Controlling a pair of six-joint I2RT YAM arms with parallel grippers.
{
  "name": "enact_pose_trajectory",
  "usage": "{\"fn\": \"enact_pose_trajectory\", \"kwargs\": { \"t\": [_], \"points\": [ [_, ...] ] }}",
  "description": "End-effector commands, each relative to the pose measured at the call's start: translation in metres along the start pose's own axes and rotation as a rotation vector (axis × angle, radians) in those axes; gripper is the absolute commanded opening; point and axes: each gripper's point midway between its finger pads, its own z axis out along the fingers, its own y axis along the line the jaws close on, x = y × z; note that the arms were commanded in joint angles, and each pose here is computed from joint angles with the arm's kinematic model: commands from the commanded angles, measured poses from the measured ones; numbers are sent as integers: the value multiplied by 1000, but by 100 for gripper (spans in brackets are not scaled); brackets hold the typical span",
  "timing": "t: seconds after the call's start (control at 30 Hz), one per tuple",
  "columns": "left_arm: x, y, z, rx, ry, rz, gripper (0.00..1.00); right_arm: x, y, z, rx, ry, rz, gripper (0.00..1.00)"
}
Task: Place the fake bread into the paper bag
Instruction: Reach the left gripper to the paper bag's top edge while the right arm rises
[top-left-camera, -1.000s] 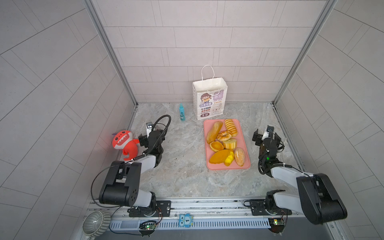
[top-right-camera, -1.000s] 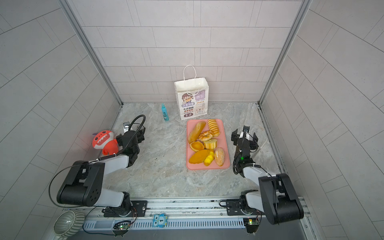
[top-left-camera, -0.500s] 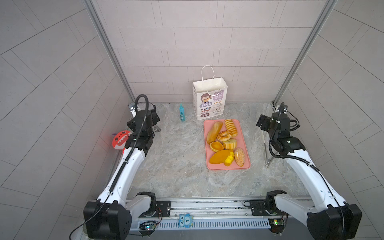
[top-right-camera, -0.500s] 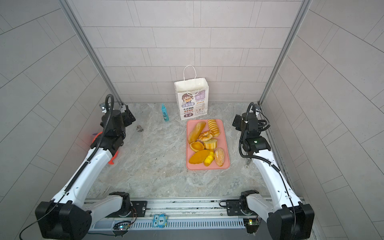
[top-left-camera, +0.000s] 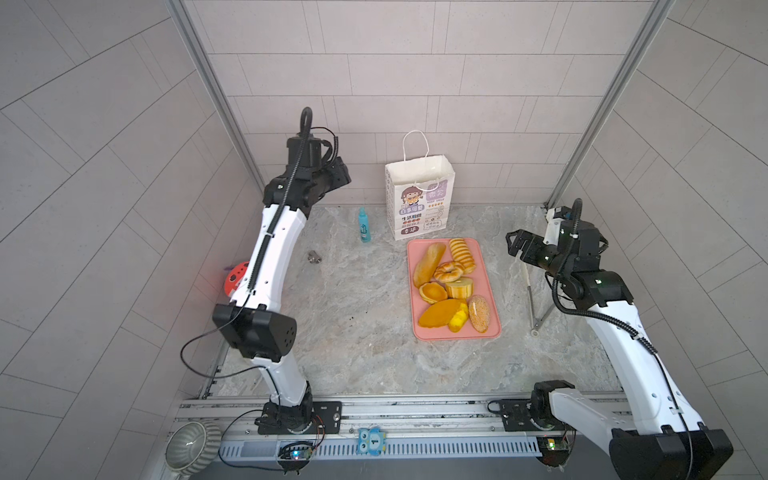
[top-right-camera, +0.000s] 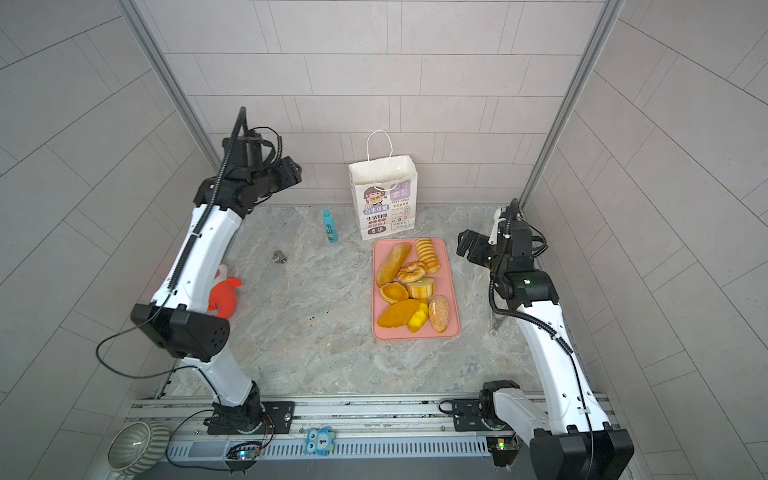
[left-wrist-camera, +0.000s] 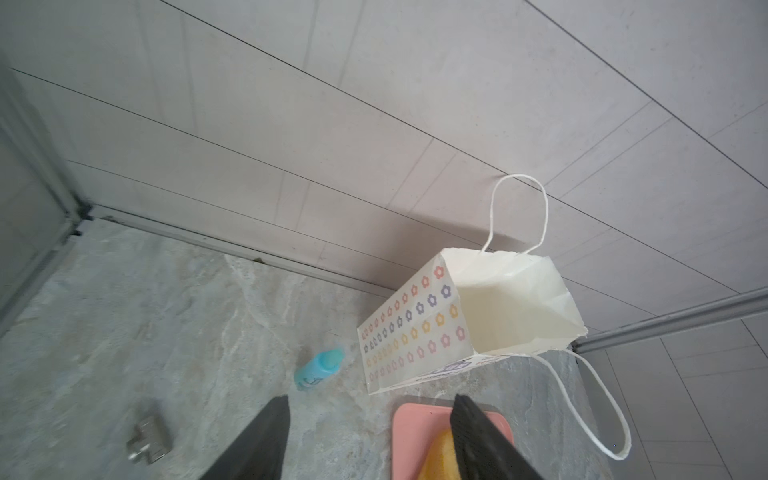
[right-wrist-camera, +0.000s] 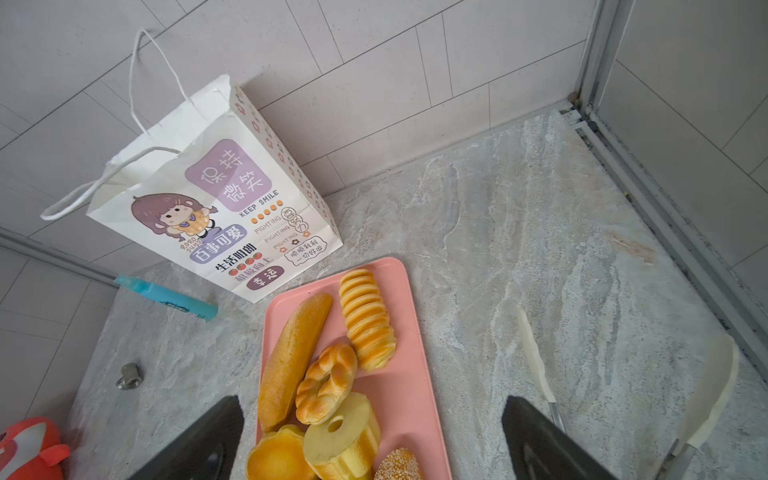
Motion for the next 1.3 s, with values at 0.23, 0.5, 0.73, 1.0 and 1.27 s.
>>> {"fn": "enact_pose_trajectory", "kwargs": {
  "t": [0.23, 0.5, 0.73, 1.0, 1.27],
  "points": [
    [60, -78, 72, 53, 160, 36, 75, -16, 18, -6, -60, -7, 13, 87],
    [64, -76, 116, 11, 86, 61, 77, -9, 19, -7, -83, -3, 29, 79],
    [52, -76, 128, 11, 22, 25, 77, 2, 16, -1, -87, 19, 39, 79],
    [38, -77, 141, 30, -49, -12, 72, 10, 16, 8, -100, 50, 53, 78],
    [37, -65, 156, 2, -69, 0, 63, 7, 22, 10, -129, 50, 64, 78]
  ]
}}
